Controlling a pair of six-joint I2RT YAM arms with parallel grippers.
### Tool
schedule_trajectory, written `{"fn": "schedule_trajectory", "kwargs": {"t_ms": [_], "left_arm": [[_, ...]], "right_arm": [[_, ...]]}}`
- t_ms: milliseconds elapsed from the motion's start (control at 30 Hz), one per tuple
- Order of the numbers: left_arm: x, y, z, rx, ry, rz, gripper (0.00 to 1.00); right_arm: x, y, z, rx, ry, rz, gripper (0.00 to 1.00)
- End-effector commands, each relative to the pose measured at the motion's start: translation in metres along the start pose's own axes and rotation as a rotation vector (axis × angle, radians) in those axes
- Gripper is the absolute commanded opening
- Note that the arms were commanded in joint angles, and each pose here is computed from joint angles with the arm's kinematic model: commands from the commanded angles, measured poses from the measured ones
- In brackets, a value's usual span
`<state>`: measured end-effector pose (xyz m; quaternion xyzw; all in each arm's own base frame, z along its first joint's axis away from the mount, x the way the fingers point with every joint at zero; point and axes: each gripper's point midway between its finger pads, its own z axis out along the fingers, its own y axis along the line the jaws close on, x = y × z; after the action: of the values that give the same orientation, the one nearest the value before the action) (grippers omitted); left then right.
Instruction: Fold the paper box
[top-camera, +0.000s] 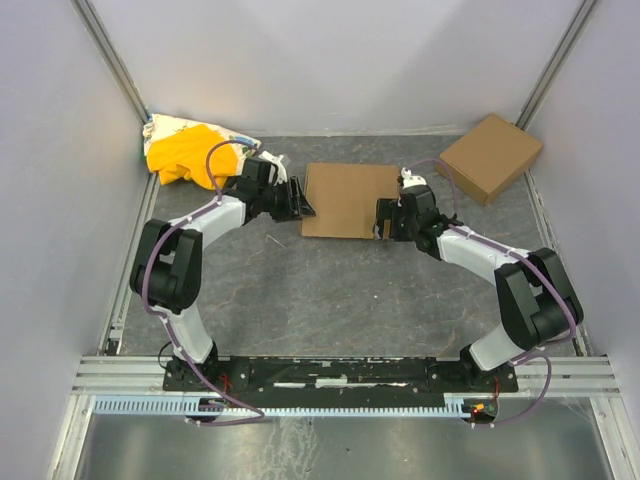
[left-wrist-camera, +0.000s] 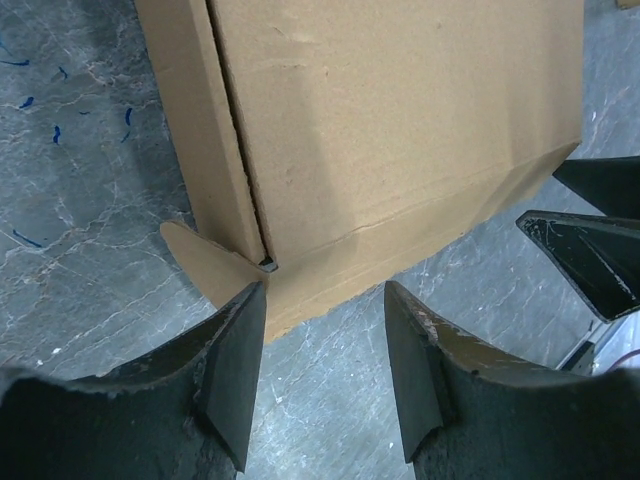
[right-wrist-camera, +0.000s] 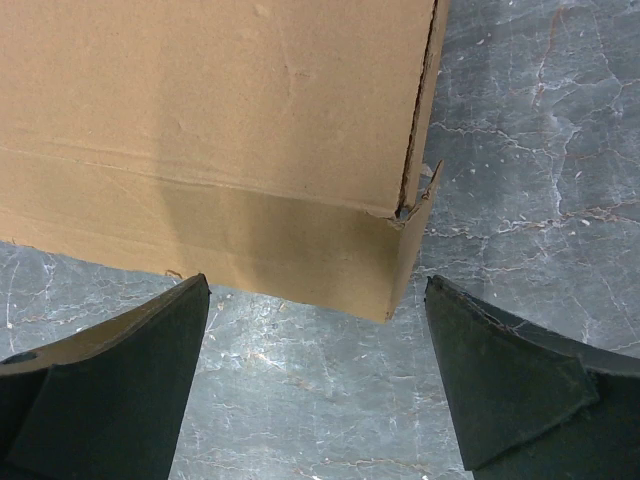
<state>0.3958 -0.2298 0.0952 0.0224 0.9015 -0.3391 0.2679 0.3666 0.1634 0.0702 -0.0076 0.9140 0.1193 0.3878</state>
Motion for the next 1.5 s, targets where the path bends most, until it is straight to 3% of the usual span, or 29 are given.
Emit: {"fn": "schedule_trajectory", "kwargs": {"t_ms": [0, 300, 833, 1100, 1467], "left_arm": [[-0.005, 0.002, 0.005, -0.036, -0.029, 0.082, 0.58], [-0.009, 0.022, -0.003, -0.177, -0.046, 0.107, 0.58], [0.008, 0.006, 0.012, -0.125, -0.008, 0.141, 0.59], [0.0, 0.02, 0.003, -0.245, -0.051, 0.18, 0.6], [0.011, 0.013, 0.014, -0.213, -0.019, 0.199, 0.61]], "right_arm": [[-0.029, 0.006, -0.005, -0.02, -0.091, 0.006, 0.98], [-0.026, 0.015, 0.002, -0.103, -0.058, 0.02, 1.0], [-0.024, 0.03, 0.005, -0.19, -0.03, 0.022, 1.0], [-0.026, 0.025, 0.002, -0.166, -0.044, 0.019, 1.0], [-0.025, 0.035, 0.0, -0.217, -0.036, 0.034, 0.99]]}}
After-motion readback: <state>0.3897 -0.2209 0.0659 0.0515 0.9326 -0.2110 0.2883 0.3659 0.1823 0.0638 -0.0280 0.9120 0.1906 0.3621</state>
